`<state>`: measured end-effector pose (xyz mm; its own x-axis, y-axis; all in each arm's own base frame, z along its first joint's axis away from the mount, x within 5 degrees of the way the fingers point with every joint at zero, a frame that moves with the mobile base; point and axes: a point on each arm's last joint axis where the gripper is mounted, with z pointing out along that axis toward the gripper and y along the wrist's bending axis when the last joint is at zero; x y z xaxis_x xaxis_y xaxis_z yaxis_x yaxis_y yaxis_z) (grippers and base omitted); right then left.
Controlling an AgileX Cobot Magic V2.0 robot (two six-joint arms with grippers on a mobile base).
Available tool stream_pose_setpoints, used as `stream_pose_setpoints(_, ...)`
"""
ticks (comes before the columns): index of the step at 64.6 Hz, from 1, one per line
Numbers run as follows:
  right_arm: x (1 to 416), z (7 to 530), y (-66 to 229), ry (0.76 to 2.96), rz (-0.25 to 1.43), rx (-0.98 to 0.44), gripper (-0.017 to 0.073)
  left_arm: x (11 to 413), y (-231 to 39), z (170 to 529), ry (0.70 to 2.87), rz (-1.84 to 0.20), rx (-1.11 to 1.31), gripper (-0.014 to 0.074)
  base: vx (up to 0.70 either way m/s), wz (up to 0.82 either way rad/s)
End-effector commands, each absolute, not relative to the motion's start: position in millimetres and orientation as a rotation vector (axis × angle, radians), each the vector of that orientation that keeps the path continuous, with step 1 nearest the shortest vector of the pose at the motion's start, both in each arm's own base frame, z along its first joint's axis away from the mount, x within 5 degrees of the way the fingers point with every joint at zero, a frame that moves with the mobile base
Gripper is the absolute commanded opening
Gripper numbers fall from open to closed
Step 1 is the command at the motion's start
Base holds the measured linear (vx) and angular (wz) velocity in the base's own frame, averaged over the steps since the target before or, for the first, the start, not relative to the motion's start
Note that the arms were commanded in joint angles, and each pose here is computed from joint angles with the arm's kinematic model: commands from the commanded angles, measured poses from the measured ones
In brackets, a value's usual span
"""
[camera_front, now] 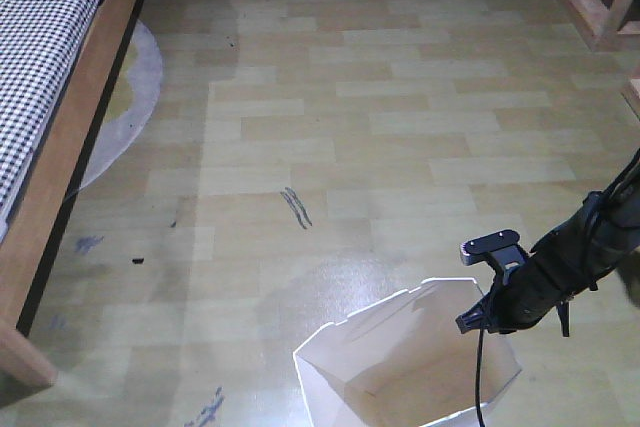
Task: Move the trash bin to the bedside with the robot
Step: 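Turn the base away from the desk, holding the bin with the right gripper, then drive toward the curtains beside the bed, dragging the bin along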
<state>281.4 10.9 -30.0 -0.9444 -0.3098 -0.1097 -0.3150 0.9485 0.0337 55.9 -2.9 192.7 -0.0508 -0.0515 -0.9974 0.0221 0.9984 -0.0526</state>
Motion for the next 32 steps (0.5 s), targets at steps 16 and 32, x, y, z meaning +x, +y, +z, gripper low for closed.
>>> stream_pose_setpoints(16, 292.6, -9.4, 13.4, 2.936, 0.116, -0.468, -0.0003, 56.3, -1.0, 192.9, 1.559, -0.056, -0.045, -0.0006, 0.5, 0.07)
stream_pose_setpoints(32, 292.6, -9.4, 13.4, 2.936, 0.116, -0.468, -0.0003, 56.3, -1.0, 192.9, 1.559, -0.056, -0.045, -0.0006, 0.51, 0.08)
